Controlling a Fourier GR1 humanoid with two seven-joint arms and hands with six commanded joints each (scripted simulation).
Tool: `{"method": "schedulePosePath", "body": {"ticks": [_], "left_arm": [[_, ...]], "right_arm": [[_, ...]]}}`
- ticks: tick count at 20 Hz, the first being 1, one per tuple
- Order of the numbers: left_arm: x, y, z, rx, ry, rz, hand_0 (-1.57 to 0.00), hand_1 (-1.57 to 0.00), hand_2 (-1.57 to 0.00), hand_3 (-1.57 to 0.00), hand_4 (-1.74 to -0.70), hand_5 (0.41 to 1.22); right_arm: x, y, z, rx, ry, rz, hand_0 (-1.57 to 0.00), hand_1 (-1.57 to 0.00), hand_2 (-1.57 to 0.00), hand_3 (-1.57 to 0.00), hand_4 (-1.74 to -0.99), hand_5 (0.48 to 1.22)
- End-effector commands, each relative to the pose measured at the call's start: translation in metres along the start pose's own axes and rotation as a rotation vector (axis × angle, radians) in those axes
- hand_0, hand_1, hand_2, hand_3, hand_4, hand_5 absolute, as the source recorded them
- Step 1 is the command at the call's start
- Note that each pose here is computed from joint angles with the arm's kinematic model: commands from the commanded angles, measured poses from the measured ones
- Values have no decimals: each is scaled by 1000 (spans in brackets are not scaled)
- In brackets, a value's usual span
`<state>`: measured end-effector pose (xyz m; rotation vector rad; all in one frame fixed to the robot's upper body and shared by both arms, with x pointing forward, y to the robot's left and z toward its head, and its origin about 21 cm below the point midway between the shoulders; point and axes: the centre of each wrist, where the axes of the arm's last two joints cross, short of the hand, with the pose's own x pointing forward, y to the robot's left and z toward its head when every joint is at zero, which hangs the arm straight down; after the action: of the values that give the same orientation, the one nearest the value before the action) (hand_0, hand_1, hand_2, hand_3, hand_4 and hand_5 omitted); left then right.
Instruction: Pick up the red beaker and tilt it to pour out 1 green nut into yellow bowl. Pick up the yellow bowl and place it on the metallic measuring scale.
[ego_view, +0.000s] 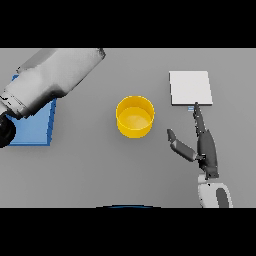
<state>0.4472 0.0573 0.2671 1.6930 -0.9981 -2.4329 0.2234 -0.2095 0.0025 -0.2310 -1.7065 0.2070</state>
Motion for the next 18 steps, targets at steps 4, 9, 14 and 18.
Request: {"method": "schedulePosePath", "body": {"ticks": [4,9,14,18], "left_arm": [[-51,-22,8,-38,205,320,-1571,-1571,-1542,-1380,-1723,1221],[-99,-103,44,-22,483,884,-1571,-1571,-1562,-1383,-1735,1221],[-95,-183,83,27,708,1233,-1571,-1571,-1568,-1414,-1739,1221],[-63,-231,110,64,913,1429,-1571,-1571,-1570,-1445,-1740,1221]], "right_arm": [[0,1,-1,9,4,-28,1,1,1,1,-1200,596],[-3,-3,-2,22,-6,-31,1,1,1,1,-1222,590],[-5,-6,-3,38,-31,-12,1,1,1,1,-1223,591],[-7,-9,-1,50,-13,6,1,1,1,1,-1212,610]]}}
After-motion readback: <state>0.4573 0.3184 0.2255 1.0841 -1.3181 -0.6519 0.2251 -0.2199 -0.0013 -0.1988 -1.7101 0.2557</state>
